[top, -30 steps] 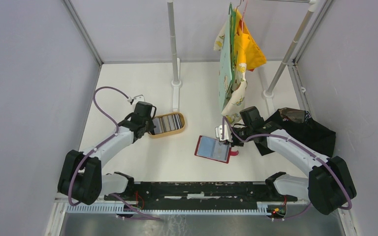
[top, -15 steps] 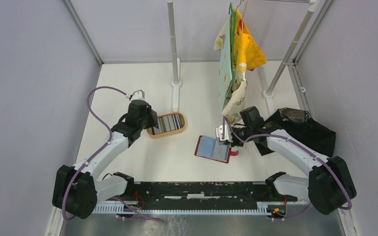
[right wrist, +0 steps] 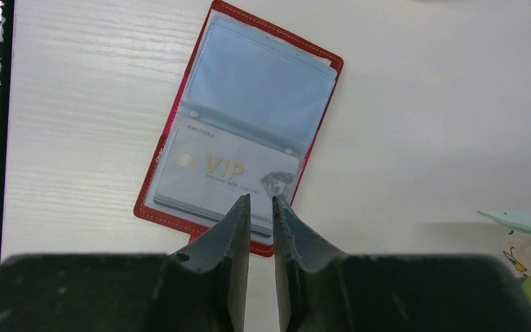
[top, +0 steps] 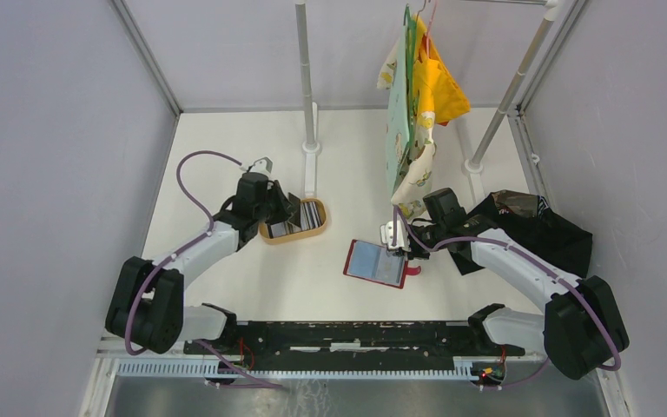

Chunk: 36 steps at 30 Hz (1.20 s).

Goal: Put the credit cards into the card holder
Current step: Pick up the credit card from the storage box.

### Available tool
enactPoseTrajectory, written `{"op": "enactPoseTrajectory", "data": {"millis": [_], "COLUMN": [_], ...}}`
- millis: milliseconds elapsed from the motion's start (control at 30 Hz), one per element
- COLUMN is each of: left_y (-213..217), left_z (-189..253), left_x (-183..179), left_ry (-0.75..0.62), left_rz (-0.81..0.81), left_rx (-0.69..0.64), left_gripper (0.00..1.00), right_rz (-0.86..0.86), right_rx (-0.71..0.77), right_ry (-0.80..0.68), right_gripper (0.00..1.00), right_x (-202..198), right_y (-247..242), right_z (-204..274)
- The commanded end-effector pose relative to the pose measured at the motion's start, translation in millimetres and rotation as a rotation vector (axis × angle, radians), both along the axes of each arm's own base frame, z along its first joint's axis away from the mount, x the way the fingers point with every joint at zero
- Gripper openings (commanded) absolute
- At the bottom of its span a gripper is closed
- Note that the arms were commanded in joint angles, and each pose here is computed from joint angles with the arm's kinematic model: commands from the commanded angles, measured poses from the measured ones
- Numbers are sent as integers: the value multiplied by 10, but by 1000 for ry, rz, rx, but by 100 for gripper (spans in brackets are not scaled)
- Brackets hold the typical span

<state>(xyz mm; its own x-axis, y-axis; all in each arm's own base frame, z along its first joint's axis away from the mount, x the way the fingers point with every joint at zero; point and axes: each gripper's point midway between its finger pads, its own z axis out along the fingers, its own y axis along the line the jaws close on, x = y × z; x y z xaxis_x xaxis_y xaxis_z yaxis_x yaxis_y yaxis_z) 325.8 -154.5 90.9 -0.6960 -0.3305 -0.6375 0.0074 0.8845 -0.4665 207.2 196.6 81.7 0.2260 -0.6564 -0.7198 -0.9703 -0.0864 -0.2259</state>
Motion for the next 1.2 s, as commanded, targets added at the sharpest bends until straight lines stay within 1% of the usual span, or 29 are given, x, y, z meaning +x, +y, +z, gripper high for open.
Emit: {"op": "enactPoseTrajectory", "data": {"millis": [0,167,367,467,567,767,1167], "left_y": [-72,75,550,677,787,851,817], "left_z": [205,245,318,316,222,58,-44], "left_x": [113,42,-138,-218,-264,-272,-132], "left_ry": [-71,-73,-82,-73,-53,-23,4], "left_rz": [17,65,222,254,292,317,293], "left_rx": [-92,-78,34,81,125,160,190], "left_gripper": [2,2,2,2,2,2,2], "right_rz": [24,26,30,34,32,35,35], "right_rx": [42,39,42,41,41,42,41], "right_ry": [-26,-21,-15,-9,-7,-4,-1], "right_gripper": [23,23,23,23,23,23,23], "right_x": [45,40,29,20,21,15,8], "right_y": [73,73,80,84,82,87,84], "right_z": [133,124,121,110,108,105,99]}}
